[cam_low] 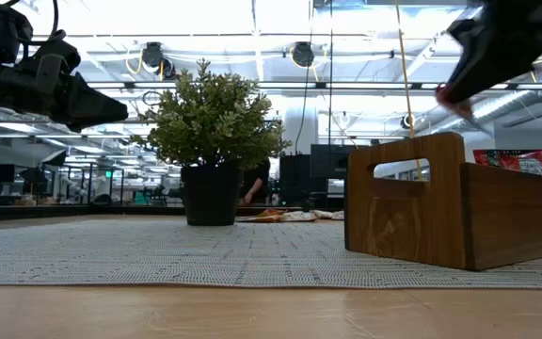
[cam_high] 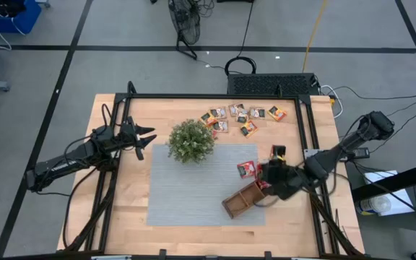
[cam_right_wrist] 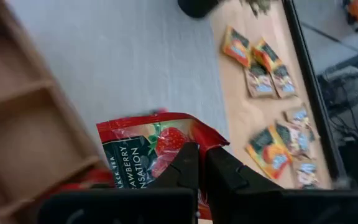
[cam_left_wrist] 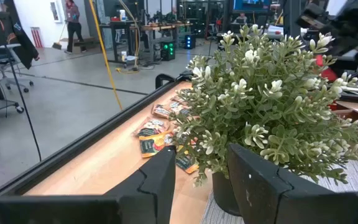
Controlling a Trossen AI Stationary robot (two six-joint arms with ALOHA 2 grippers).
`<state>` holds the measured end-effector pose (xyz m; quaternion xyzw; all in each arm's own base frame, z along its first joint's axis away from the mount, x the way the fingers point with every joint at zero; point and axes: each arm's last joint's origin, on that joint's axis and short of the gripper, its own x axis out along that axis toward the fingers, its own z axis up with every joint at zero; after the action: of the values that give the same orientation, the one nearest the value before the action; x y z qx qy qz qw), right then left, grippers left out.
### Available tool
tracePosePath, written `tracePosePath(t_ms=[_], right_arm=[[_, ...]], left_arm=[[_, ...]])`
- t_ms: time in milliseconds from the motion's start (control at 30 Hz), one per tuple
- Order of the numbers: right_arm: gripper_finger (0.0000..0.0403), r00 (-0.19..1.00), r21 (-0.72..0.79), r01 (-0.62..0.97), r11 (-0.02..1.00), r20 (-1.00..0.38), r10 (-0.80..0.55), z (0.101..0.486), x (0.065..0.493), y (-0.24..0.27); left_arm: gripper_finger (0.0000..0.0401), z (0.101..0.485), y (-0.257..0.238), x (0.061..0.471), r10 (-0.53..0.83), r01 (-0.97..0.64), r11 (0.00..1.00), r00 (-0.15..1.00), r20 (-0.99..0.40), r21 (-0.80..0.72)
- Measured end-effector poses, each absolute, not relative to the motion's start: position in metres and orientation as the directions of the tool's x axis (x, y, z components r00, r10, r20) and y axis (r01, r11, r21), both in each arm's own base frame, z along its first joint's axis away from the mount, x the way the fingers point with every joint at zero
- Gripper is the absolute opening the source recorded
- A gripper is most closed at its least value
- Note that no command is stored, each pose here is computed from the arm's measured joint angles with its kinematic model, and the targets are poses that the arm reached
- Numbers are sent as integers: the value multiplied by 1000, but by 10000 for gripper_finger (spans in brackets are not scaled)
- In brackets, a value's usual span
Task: Pick & Place Tea
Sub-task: Put the strawberry tea sachet into the brown organizer
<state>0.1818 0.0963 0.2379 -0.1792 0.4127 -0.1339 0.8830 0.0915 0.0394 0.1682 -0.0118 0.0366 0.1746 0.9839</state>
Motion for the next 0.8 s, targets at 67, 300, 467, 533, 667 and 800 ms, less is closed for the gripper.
tracePosePath(t_ms=[67,300,467,533,667,800], right_arm=[[0,652,-399,79,913,-672,-350,238,177,107],[1,704,-278,26,960,-677,-214,240,162,133],[1,712,-253,25,967,-675,-195,234,156,139],[1,704,-257,30,966,-681,-203,226,154,137],[1,699,-296,65,953,-668,-255,207,150,131],[1,705,-343,97,934,-639,-308,197,147,126]], left_arm=[[147,168,39,91,343,-344,939,936,-76,-10],[147,168,39,91,342,-344,939,936,-77,-10],[147,168,39,91,342,-344,939,936,-77,-10],[147,168,39,91,343,-344,939,936,-77,-10],[147,168,39,91,343,-344,939,936,-77,-10],[147,168,39,91,343,-344,939,936,-76,-10]])
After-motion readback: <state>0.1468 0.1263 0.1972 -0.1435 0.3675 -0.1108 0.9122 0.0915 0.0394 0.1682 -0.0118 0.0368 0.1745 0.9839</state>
